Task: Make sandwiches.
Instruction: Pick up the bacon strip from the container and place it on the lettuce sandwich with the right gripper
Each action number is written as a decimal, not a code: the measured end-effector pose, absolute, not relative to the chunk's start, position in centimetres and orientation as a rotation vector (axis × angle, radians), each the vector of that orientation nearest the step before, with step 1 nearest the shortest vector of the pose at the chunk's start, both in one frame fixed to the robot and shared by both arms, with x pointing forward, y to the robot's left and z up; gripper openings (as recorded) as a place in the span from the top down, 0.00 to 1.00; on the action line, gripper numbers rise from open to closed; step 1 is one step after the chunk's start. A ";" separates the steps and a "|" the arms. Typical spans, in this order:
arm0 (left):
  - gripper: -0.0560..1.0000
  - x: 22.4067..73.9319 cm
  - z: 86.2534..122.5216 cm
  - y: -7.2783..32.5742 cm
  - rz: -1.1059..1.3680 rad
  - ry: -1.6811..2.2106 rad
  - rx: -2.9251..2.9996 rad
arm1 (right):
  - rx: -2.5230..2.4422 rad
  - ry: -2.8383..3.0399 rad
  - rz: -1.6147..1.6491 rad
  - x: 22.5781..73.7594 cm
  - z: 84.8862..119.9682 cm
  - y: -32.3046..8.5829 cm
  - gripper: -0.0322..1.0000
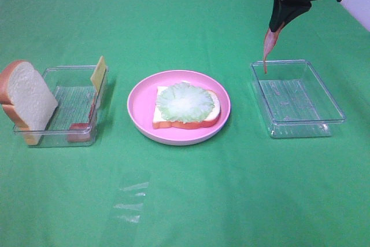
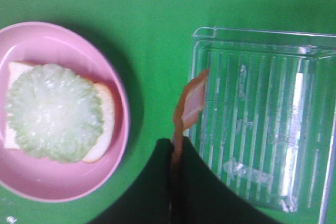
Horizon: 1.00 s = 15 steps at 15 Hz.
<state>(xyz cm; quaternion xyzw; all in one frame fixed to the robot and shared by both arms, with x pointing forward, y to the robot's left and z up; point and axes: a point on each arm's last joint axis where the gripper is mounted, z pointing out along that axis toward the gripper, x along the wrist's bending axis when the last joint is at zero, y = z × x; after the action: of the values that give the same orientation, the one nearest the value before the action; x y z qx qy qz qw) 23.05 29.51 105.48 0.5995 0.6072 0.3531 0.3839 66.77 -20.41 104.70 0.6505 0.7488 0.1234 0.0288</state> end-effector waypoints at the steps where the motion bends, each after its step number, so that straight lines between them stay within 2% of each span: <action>1: 0.02 23.1 105.5 29.5 0.900 1.548 1.528 | 1.999 2.363 0.439 66.4 105.3 -20.0 0.95; 6: 0.02 23.1 105.5 29.5 0.900 1.548 1.528 | 1.916 2.655 0.890 64.1 106.6 -17.1 0.95; 12: 0.02 23.1 105.5 29.5 0.900 1.548 1.528 | 1.868 2.797 1.398 62.7 104.8 -15.0 0.95; 15: 0.02 23.1 105.5 29.5 0.900 1.548 1.528 | 1.849 2.788 1.482 62.6 104.8 -13.7 0.95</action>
<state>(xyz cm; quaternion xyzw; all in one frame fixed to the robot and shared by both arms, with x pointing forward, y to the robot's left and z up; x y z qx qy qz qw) 23.05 29.51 105.48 0.5995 0.6072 0.3531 0.3839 62.65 -13.70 104.80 0.4886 0.7366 0.3914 -0.2559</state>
